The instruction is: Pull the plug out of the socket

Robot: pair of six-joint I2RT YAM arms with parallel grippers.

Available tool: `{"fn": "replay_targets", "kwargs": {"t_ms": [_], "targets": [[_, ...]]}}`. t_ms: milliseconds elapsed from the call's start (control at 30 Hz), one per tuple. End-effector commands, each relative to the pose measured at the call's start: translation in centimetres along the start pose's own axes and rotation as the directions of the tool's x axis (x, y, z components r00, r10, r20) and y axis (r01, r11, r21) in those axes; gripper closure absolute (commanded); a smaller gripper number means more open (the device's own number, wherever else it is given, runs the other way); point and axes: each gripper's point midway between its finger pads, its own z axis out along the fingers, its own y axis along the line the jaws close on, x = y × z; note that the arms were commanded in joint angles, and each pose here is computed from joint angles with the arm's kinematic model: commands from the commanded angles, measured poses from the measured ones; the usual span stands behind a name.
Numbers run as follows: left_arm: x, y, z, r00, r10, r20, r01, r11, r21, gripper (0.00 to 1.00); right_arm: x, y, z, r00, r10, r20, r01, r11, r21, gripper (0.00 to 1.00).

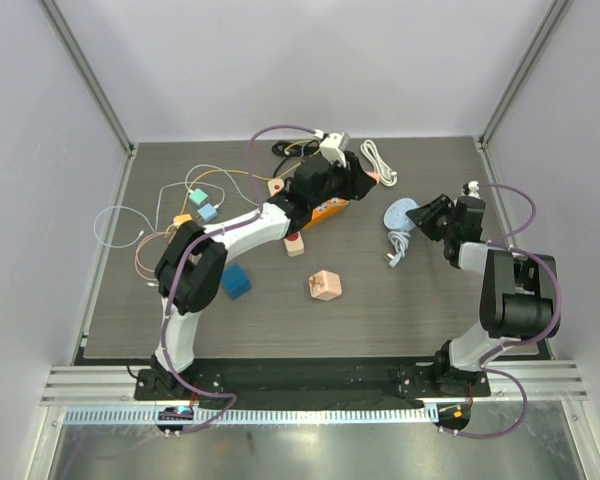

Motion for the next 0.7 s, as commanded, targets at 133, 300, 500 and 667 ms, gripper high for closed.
{"fn": "replay_targets", "kwargs": {"t_ms": [133, 300, 500, 667], "targets": [[-5.6, 1.0, -2.5, 0.995, 0.009, 0.096, -0.001, 0.997, -0.076, 1.0, -2.9, 3.9, -0.4, 0.995, -0.014, 0.097, 0.028, 0.989, -0.144, 0.99], [-5.5, 6.5, -6.9, 0.998, 0.017, 0.068, 0.004, 0.956, -0.295, 1.0, -3.0, 3.6, -0.3, 0.994, -0.01, 0.106, 0.026, 0.988, -0.151, 0.99], [-1.6, 12.8, -18.6, 0.999, -0.026, 0.036, 0.043, 0.764, -0.644, 1.0, -2.6, 2.6, 0.3, 0.997, -0.031, 0.066, 0.038, 0.994, -0.105, 0.96], [2.0, 17.4, -26.3, 0.989, -0.147, -0.032, 0.06, 0.585, -0.809, 1.0, -3.0, 2.6, -0.3, 0.995, -0.052, 0.086, 0.06, 0.994, -0.089, 0.94]]}}
